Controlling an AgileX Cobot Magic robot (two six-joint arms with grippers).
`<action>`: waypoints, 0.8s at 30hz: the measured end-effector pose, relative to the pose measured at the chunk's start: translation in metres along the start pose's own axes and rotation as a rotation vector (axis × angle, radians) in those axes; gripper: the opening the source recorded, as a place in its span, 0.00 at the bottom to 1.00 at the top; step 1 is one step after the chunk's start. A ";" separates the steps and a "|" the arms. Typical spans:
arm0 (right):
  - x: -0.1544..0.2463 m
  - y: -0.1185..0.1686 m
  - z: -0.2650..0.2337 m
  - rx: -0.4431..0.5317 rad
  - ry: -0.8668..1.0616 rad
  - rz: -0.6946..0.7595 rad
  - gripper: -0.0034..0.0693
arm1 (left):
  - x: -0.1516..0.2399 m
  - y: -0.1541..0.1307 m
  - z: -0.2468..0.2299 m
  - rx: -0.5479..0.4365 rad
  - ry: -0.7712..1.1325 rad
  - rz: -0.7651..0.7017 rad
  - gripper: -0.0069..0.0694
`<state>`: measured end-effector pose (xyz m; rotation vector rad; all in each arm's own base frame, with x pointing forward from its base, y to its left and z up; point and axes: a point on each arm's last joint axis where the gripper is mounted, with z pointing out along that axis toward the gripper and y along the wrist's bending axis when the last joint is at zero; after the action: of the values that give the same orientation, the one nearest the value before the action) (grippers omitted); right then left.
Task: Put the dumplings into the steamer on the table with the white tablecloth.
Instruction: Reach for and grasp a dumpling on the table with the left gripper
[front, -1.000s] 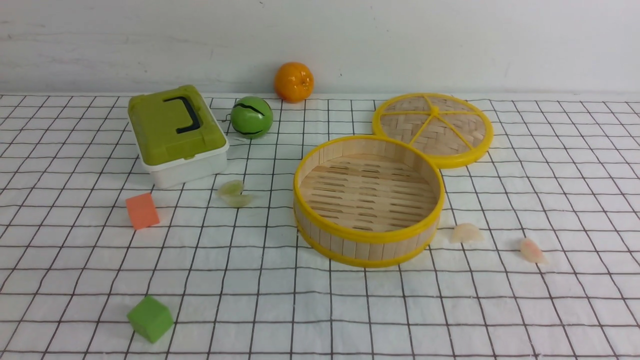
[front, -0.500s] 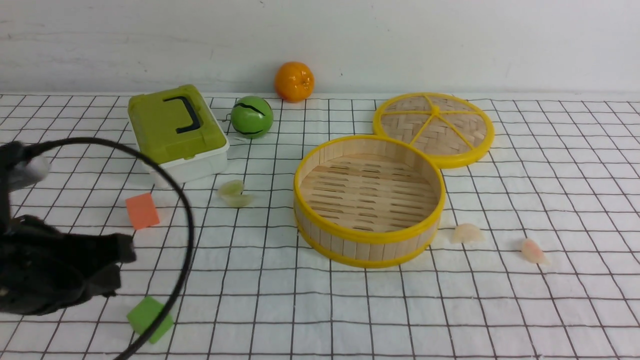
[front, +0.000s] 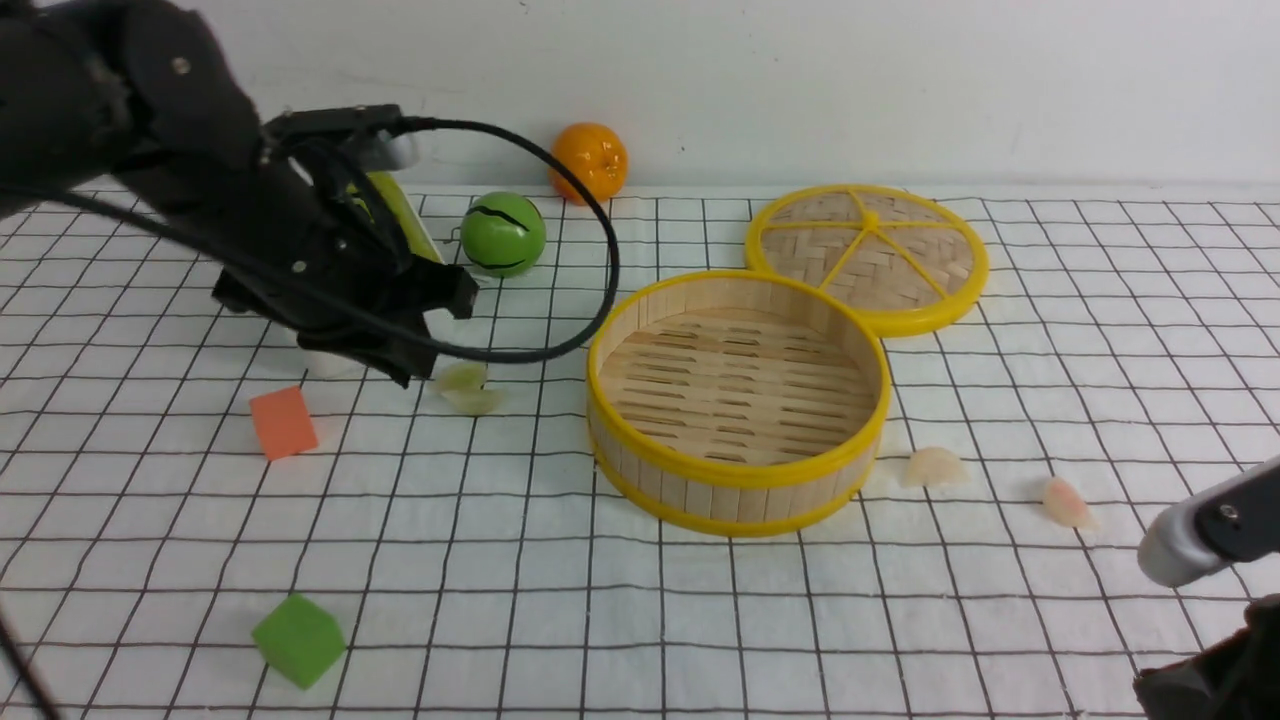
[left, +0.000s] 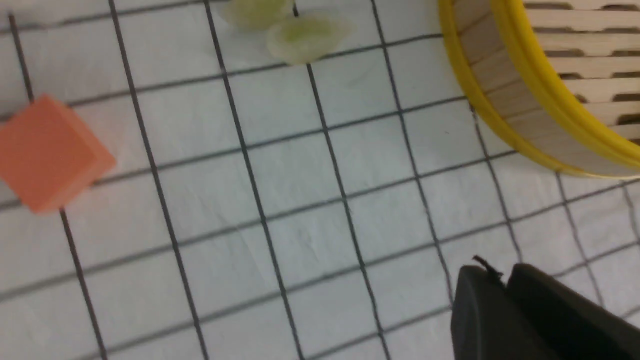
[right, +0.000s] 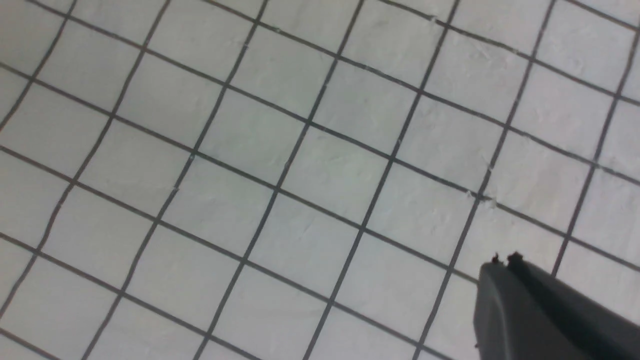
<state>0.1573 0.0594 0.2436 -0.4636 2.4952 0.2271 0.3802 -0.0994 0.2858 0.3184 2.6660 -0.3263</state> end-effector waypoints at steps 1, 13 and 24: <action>-0.001 0.000 0.002 -0.005 -0.002 -0.008 0.01 | -0.011 0.003 0.009 -0.010 0.025 0.042 0.30; -0.006 0.001 0.004 -0.010 -0.039 -0.015 0.02 | -0.071 0.026 0.122 -0.029 0.126 0.327 0.56; -0.006 0.000 0.004 -0.008 -0.048 -0.015 0.03 | -0.060 0.030 0.143 -0.007 0.232 0.326 0.40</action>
<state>0.1640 0.0625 0.2444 -0.4750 2.4437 0.2396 0.4973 -0.1205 0.1817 0.8213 2.7740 -0.1855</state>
